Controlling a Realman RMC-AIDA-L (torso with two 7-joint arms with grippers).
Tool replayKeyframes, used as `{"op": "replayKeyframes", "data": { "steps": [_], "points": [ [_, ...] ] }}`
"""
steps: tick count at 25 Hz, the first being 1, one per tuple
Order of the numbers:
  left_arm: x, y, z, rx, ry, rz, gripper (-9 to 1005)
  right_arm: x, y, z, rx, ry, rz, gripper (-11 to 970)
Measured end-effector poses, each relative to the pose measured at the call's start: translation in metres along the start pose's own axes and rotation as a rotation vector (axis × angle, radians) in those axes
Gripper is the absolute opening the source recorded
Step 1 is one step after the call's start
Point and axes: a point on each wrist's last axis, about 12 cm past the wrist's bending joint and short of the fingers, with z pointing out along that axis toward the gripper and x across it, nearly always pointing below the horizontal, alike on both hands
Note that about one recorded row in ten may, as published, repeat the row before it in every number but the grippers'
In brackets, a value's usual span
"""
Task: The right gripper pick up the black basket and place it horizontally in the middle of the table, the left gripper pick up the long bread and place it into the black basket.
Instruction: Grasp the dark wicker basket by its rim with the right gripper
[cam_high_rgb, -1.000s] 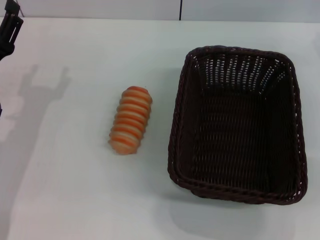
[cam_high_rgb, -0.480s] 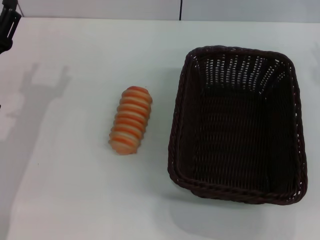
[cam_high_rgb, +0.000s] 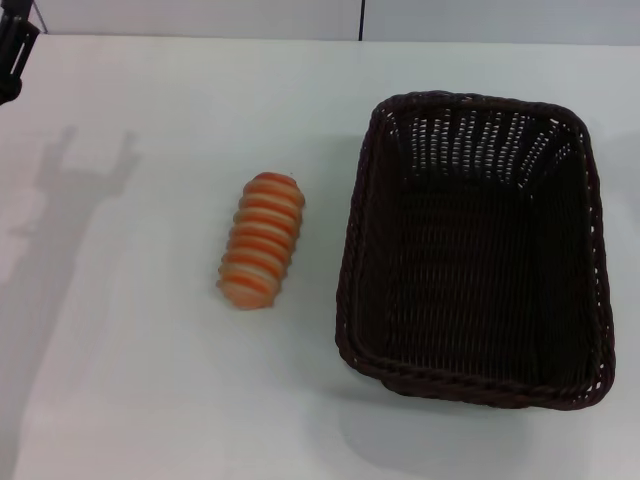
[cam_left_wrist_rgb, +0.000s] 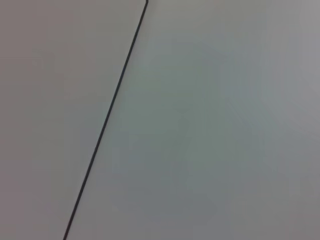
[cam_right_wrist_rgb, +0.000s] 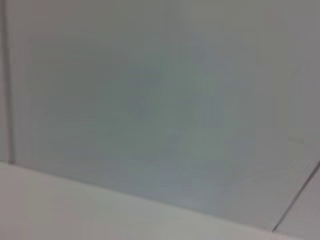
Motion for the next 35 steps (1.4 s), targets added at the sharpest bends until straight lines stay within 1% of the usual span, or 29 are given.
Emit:
{"op": "replayKeyframes", "data": {
  "steps": [4, 8, 9, 10, 13, 14, 16, 18, 19, 20, 24, 29, 35],
  "points": [
    [-0.001, 0.004, -0.002, -0.018, -0.005, 0.003, 861, -0.006, 0.02, -0.012, -0.049, 0.042, 0.032, 782],
    [-0.003, 0.01, -0.005, -0.046, -0.008, 0.003, 861, -0.013, 0.045, -0.024, -0.103, 0.099, 0.046, 780],
    [-0.005, 0.014, -0.007, -0.063, -0.013, -0.001, 861, -0.016, 0.055, -0.028, -0.115, 0.129, 0.055, 780],
    [-0.005, 0.014, -0.007, -0.063, -0.013, -0.001, 861, -0.016, 0.055, -0.028, -0.115, 0.129, 0.055, 780],
    [-0.007, 0.021, -0.011, -0.096, -0.018, -0.008, 862, -0.02, 0.065, -0.032, -0.125, 0.172, 0.079, 779],
    [-0.008, 0.025, -0.013, -0.11, -0.017, -0.007, 862, -0.022, 0.07, -0.034, -0.125, 0.208, 0.091, 779],
    [-0.008, 0.025, -0.014, -0.114, -0.016, -0.005, 862, -0.023, 0.072, -0.035, -0.124, 0.22, 0.093, 778],
    [-0.008, 0.027, -0.014, -0.12, -0.015, -0.001, 862, -0.024, 0.075, -0.036, -0.121, 0.254, 0.096, 777],
    [-0.008, 0.028, -0.014, -0.123, -0.014, 0.006, 861, -0.024, 0.077, -0.035, -0.128, 0.298, 0.097, 777],
    [-0.008, 0.028, -0.014, -0.125, -0.014, 0.007, 861, -0.024, 0.077, -0.035, -0.128, 0.298, 0.097, 777],
    [-0.009, 0.031, -0.012, -0.125, -0.016, 0.011, 861, -0.017, 0.084, -0.031, -0.17, 0.402, 0.101, 776],
    [-0.01, 0.032, -0.011, -0.119, -0.014, 0.011, 862, -0.007, 0.084, -0.031, -0.176, 0.464, 0.105, 774],
    [-0.009, 0.031, -0.01, -0.115, -0.011, 0.011, 861, -0.005, 0.081, -0.036, -0.159, 0.488, 0.12, 772]
  ]
}}
